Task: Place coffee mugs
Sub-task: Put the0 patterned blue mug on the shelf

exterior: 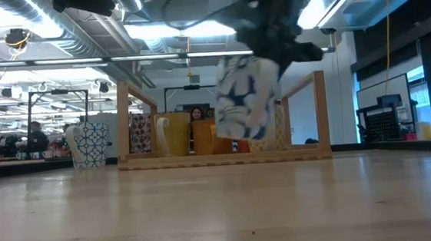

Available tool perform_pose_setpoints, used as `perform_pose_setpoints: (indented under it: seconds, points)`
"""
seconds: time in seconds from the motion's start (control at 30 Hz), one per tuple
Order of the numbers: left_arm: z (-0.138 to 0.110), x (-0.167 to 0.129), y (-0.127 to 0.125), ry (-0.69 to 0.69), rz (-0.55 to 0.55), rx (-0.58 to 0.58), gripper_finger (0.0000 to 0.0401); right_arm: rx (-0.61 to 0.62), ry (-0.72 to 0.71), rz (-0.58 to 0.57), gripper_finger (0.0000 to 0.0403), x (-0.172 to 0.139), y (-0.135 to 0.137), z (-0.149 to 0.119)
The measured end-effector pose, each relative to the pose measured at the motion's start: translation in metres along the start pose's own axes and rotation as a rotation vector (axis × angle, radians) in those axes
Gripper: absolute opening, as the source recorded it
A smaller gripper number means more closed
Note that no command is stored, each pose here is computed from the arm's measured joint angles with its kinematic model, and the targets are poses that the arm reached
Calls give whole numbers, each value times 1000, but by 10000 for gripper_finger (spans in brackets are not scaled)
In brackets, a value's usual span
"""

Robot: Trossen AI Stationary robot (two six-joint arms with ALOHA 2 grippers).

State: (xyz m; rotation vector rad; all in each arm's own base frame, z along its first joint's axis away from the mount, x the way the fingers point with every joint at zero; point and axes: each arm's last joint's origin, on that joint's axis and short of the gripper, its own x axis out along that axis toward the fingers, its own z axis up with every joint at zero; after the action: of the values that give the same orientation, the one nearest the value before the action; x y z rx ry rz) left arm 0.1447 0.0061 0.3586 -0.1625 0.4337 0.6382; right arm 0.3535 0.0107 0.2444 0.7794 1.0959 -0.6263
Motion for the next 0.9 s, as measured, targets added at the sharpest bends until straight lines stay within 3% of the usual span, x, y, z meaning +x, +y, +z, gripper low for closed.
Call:
perform_pose_setpoints:
  seconds: [0.2, 0.47, 0.63, 0.9]
  points:
    - [0, 0, 0, 5, -11, -3, 121, -11, 10, -86, 2, 18, 22, 14]
    - [-1, 0, -1, 20, -51, -3, 121, -22, -255, -120, 2, -2, 34, 60]
    - [0, 0, -1, 20, -52, 0, 121, 17, -324, -161, 2, -7, 16, 89]
    - [-1, 0, -2, 20, -51, 2, 121, 81, -297, -208, 3, 4, -21, 125]
